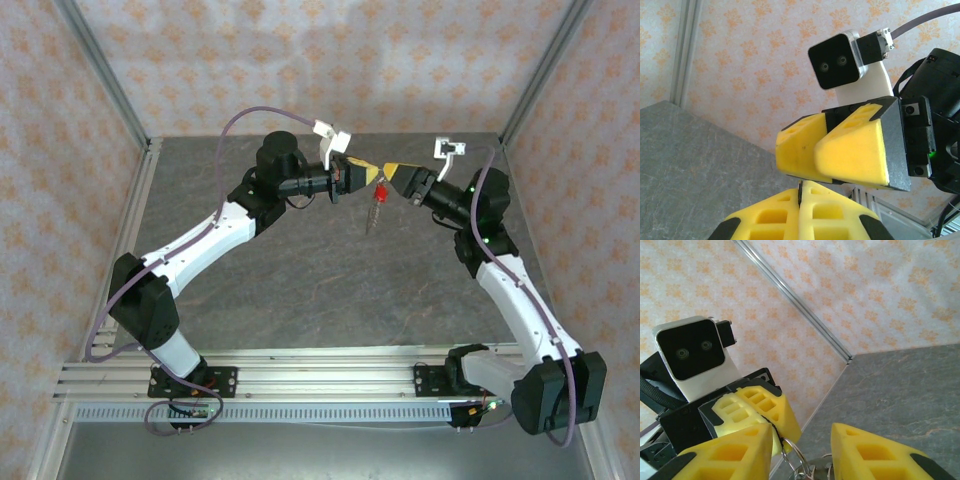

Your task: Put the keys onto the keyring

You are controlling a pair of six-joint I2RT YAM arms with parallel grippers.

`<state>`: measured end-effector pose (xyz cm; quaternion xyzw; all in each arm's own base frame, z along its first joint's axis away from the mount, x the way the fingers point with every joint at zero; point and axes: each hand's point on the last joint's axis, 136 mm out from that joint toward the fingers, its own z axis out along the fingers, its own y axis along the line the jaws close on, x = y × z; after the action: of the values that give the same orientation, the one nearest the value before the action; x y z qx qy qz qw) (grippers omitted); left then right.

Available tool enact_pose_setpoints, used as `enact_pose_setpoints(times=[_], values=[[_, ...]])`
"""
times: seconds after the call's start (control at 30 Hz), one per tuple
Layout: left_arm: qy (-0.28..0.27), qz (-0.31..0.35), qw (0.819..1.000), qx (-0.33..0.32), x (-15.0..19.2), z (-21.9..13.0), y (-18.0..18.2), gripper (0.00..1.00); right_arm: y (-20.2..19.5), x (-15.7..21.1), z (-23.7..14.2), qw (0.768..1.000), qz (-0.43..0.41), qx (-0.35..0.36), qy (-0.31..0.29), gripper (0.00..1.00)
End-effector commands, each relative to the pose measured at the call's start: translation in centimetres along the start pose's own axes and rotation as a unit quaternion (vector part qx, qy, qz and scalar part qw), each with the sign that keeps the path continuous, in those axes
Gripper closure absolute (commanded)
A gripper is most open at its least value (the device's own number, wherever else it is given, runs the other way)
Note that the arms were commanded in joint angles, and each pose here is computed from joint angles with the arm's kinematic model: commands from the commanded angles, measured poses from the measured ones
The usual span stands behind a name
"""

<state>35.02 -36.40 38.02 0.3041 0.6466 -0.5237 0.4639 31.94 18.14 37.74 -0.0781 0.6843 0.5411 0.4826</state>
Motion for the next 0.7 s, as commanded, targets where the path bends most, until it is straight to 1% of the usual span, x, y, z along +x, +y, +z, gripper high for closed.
enact_pose_setpoints(times=[0.0, 0.07, 0.17, 0.27, 0.33, 0.47, 0.57, 0.63, 0.67], values=[[-0.043, 0.031, 0.998, 0.021, -3.48, -0.25, -2.38, 1.00, 1.39, 0.28, 0.40, 0.999, -0.014, -0.036, 0.006, 0.66], [-0.043, 0.031, 0.998, 0.022, -3.46, -0.23, -2.40, 1.00, 1.32, 0.58, 0.56, 0.999, -0.013, -0.037, 0.010, 0.68], [-0.043, 0.032, 0.998, 0.022, -3.49, -0.15, -2.39, 1.00, 1.27, 0.86, 0.66, 0.999, -0.011, -0.038, 0.013, 0.76], [-0.043, 0.031, 0.998, 0.022, -3.49, -0.09, -2.34, 1.00, 1.15, 1.01, 0.69, 0.999, -0.010, -0.037, 0.013, 0.88], [-0.043, 0.031, 0.998, 0.022, -3.53, -0.09, -2.34, 1.00, 1.10, 1.04, 0.66, 0.999, -0.011, -0.036, 0.014, 1.00], [-0.045, 0.030, 0.998, 0.021, -3.68, -0.15, -2.44, 1.00, 0.81, 1.02, 0.56, 0.999, -0.014, -0.027, 0.012, 1.00], [-0.046, 0.028, 0.999, 0.004, -3.94, -0.31, -2.07, 1.00, 0.80, 0.63, 0.40, 0.999, -0.021, -0.023, 0.010, 1.00], [-0.038, 0.031, 0.999, -0.007, -3.96, -0.52, -1.94, 1.00, 0.80, 0.36, 0.27, 0.999, -0.028, -0.019, 0.012, 1.00], [-0.034, 0.033, 0.999, -0.012, -3.94, -0.61, -1.89, 0.95, 0.72, 0.29, 0.18, 0.999, -0.032, -0.016, 0.015, 1.00]])
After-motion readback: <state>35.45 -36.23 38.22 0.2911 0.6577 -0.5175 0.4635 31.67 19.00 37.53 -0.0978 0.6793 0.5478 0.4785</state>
